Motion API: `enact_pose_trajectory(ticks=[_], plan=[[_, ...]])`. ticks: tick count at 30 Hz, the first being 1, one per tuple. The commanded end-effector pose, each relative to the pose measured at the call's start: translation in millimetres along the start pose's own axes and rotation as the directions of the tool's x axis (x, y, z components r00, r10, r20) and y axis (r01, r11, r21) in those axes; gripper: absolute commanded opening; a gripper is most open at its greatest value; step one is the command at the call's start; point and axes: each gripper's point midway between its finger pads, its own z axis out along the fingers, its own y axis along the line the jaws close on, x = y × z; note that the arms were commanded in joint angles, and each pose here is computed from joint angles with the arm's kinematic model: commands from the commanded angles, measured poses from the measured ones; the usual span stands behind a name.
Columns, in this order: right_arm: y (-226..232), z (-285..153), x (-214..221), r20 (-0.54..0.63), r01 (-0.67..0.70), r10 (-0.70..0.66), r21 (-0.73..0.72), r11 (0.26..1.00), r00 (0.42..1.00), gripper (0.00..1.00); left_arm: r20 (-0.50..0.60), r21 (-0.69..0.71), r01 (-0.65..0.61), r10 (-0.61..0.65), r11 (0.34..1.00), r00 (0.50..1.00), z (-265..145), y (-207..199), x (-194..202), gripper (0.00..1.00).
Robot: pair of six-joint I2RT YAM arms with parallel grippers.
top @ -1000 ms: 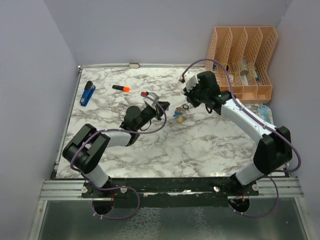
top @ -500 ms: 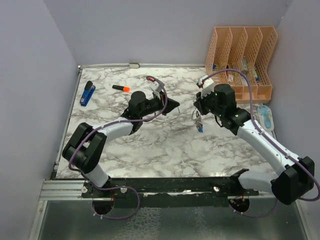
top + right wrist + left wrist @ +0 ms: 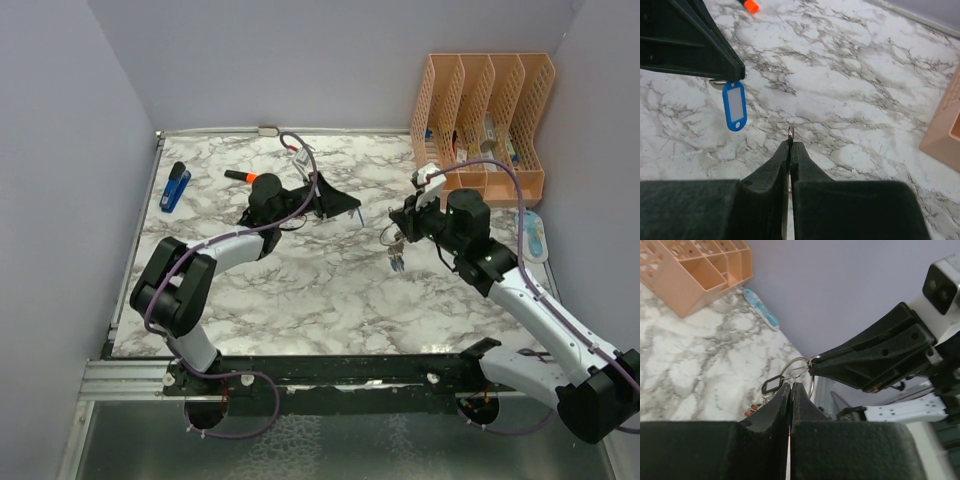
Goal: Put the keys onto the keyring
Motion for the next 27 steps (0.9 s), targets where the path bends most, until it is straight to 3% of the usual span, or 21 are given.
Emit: enact_pose_trajectory(ticks=[1,3,4,14,27], plan=[[28,-8,-34,0.156,0.007,0.016,-0.148,0.989,0.988,0.01,0.028,0.071,0.247,-0.250,0.966,0.968,0,-18,-18,0.00],[41,-5,-31,0.147,-0.001,0.034,-0.217,0.976,0.989,0.01,0.076,-0.074,0.501,-0.496,0.862,0.865,-2,26,-7,0.00],[46,-3,-28,0.133,-0.013,0.047,-0.244,0.970,0.990,0.01,0.095,-0.090,0.561,-0.554,0.823,0.827,-4,36,-4,0.00],[118,16,-8,0.050,-0.078,0.111,-0.438,0.896,0.993,0.01,0.190,-0.178,0.576,-0.547,0.798,0.815,-3,69,-7,0.00],[111,63,7,0.009,-0.103,0.111,-0.300,0.948,0.994,0.01,0.163,-0.133,0.605,-0.585,0.785,0.795,-7,41,-7,0.00]])
